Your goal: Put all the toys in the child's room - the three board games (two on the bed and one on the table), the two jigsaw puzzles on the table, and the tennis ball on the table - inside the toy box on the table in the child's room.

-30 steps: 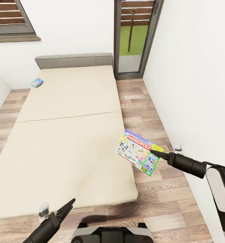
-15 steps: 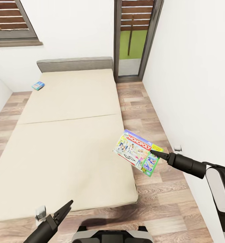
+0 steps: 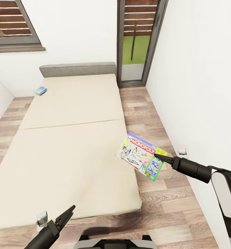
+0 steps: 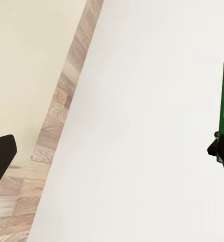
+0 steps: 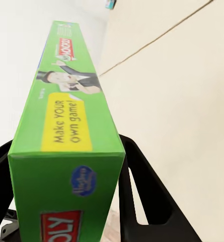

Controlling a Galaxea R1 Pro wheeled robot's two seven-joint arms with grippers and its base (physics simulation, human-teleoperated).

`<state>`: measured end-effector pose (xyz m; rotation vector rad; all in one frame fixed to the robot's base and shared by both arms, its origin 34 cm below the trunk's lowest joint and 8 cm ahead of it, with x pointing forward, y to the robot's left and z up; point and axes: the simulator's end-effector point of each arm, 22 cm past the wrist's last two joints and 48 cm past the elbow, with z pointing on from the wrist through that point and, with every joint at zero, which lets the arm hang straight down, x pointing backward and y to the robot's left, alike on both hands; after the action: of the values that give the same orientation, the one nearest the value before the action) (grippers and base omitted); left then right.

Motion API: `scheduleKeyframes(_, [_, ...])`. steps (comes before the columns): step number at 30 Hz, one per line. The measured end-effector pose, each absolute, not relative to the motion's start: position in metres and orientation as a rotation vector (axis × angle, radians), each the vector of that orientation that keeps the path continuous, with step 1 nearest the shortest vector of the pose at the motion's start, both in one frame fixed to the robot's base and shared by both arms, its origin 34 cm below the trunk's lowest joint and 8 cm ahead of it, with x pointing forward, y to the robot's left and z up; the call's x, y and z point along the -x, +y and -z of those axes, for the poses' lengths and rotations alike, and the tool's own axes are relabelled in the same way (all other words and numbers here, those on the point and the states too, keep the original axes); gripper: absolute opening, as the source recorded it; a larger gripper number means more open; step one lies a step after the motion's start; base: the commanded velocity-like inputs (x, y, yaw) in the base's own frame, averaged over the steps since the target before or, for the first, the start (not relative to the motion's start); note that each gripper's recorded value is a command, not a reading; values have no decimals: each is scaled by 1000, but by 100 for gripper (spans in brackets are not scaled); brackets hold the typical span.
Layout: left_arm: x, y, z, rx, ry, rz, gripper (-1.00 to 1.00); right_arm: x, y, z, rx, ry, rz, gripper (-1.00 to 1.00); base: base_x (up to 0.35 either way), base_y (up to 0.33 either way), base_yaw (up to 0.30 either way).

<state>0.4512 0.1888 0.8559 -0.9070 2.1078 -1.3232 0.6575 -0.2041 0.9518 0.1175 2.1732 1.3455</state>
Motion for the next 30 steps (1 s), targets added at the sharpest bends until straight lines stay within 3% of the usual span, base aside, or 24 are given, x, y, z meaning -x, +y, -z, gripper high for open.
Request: scheduleKeyframes(30, [-457, 188, -871, 871, 2074, 1337, 100, -654, -203, -965, -106, 2163, -1326, -100, 0, 0, 0])
